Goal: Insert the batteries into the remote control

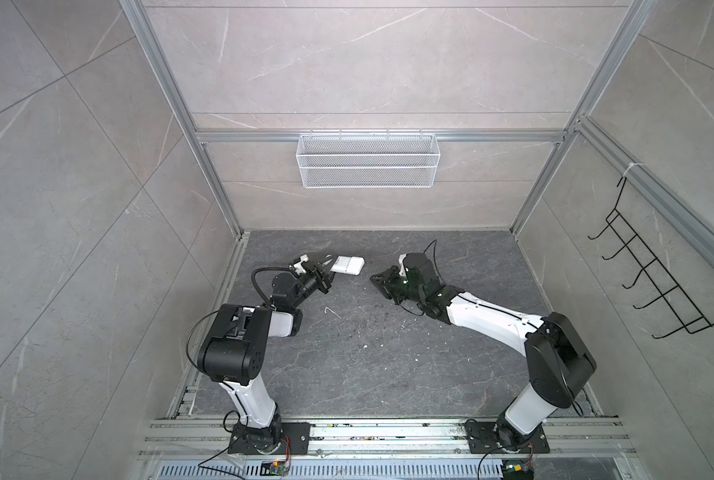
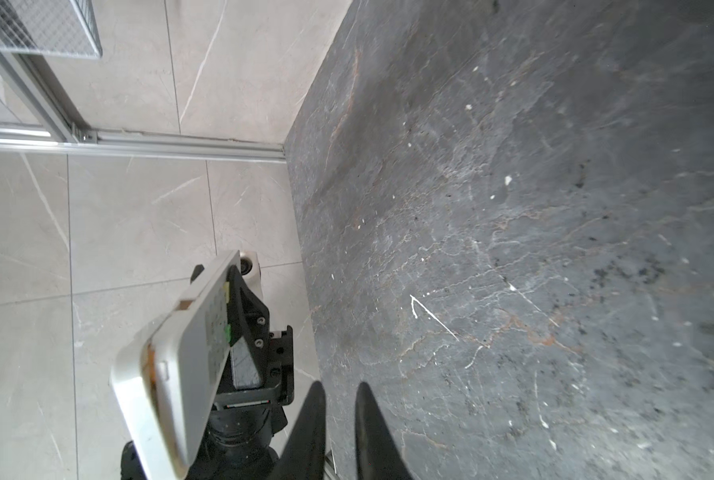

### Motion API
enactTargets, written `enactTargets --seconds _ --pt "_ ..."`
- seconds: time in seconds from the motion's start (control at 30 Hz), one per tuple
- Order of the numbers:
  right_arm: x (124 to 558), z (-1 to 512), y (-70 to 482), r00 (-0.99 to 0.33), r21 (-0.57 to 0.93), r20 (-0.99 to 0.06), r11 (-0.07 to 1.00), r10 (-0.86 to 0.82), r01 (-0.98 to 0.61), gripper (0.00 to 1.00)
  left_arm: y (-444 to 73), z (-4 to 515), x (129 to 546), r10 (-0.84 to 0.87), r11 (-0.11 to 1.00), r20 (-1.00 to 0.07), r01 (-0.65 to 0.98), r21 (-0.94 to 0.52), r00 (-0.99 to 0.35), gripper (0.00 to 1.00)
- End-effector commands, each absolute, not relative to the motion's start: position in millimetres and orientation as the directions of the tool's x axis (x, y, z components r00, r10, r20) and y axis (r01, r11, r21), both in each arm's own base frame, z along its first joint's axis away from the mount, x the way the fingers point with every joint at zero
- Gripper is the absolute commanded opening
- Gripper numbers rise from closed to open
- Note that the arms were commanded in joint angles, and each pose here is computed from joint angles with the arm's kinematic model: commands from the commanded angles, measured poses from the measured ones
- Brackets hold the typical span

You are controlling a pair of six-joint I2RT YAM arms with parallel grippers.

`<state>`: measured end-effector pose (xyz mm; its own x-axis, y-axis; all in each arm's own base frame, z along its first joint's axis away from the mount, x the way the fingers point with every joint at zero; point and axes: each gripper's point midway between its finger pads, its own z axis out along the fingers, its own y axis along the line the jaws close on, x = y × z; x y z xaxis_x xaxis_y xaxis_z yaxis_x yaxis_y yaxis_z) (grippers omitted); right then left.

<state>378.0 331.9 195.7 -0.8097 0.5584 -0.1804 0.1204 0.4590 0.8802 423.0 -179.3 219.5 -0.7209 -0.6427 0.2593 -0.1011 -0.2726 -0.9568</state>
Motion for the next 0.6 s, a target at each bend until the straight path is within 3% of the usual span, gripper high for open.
enactTargets --seconds 0.0,0.17,0.57 --pt "370.2 215.5 334.1 -0.834 0.867 -0.28 0.498 0.475 -0.008 0.39 -179.4 232.9 417.8 -0.628 -0.268 0.197 -0.029 -0.963 -0.753 0.0" --pt "368.5 223.7 354.3 -0.867 0.888 -0.281 0.454 0.412 -0.072 0.59 -180.3 223.9 417.4 -0.625 -0.256 0.2 -0.044 -0.966 -0.755 0.0" --pt "367.9 228.8 350.9 -0.849 0.896 -0.291 0.436 0.442 -0.08 0.62 -180.4 213.1 416.0 -0.622 -0.239 0.201 -0.06 -0.969 -0.757 0.0"
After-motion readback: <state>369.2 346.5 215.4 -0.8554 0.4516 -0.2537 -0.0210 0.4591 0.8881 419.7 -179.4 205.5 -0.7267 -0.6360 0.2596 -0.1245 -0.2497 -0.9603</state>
